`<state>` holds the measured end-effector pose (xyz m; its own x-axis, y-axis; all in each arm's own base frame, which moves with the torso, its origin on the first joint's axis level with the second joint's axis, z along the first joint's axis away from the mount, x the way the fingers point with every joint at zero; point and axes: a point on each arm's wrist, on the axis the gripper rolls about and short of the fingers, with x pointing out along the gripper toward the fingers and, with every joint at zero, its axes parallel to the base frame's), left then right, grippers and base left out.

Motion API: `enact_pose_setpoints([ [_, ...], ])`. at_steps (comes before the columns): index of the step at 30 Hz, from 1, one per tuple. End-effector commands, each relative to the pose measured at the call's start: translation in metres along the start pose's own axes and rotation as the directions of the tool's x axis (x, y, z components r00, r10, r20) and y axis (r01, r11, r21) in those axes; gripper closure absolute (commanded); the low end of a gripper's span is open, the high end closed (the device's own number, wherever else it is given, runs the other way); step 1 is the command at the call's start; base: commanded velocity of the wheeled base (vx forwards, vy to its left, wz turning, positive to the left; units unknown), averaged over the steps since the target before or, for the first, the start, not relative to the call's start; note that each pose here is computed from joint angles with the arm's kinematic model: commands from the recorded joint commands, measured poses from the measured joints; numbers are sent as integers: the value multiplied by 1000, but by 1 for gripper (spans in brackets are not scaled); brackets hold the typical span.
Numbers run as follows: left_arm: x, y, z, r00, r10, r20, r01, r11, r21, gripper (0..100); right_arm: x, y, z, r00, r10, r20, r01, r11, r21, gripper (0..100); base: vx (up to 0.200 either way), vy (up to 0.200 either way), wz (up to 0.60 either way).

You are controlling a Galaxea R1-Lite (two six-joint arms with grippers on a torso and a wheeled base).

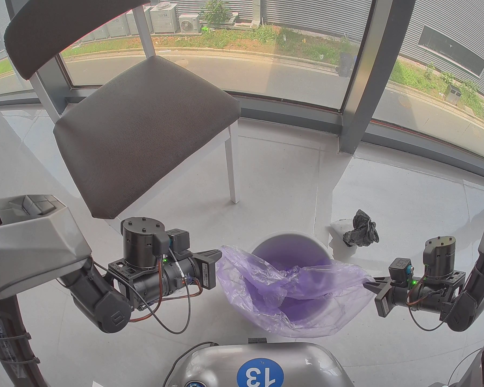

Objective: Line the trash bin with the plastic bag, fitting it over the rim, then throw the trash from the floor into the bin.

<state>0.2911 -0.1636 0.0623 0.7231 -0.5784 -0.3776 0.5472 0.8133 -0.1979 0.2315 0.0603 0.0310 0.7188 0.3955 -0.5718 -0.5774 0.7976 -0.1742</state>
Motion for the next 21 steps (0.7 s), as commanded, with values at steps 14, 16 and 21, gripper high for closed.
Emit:
enact_pose_setpoints([
  [14, -33, -1, 4, 992, 8, -127, 4, 995, 95, 100, -29, 5, -8, 997, 14, -78, -25, 989, -145, 100, 0, 0, 0],
  [16, -38, -1, 0, 988, 10, -152, 9, 992, 122, 100, -31, 7, -10, 995, 20, -93, -35, 987, -159, 100, 0, 0, 0],
  [21, -46, -3, -2, 982, -9, -190, 42, 985, 166, 100, -38, 9, -12, 993, 33, -116, -56, 978, -199, 100, 0, 0, 0],
])
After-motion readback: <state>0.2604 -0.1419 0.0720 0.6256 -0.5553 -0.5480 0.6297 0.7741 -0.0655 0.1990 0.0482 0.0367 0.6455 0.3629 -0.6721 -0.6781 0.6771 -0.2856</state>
